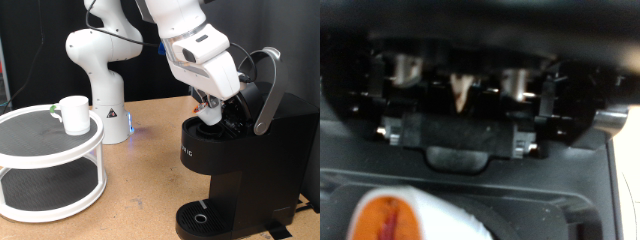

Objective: Make a cup of coffee with the keurig machine

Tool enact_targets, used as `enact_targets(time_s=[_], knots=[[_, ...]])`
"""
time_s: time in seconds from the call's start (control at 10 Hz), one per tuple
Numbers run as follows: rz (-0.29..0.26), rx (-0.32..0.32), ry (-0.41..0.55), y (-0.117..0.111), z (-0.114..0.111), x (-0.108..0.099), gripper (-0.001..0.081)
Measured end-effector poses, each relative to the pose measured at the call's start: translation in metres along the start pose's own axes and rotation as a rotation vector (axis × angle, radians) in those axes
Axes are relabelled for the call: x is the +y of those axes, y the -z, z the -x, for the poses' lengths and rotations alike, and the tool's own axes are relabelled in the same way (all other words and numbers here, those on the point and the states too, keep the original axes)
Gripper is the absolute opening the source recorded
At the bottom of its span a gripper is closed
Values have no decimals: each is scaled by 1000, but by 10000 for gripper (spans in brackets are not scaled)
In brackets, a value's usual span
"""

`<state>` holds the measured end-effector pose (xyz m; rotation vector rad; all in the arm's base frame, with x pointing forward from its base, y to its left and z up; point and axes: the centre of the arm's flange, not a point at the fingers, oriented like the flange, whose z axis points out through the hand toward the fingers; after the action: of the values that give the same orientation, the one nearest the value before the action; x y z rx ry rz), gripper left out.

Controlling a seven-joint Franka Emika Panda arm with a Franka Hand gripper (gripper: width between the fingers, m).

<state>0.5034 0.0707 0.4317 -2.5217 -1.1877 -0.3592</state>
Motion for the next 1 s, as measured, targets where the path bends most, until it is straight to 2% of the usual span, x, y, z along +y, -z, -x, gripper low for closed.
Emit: enact_targets(time_s=[1.0], knots=[[4,-30,5,-15,6,6,57]])
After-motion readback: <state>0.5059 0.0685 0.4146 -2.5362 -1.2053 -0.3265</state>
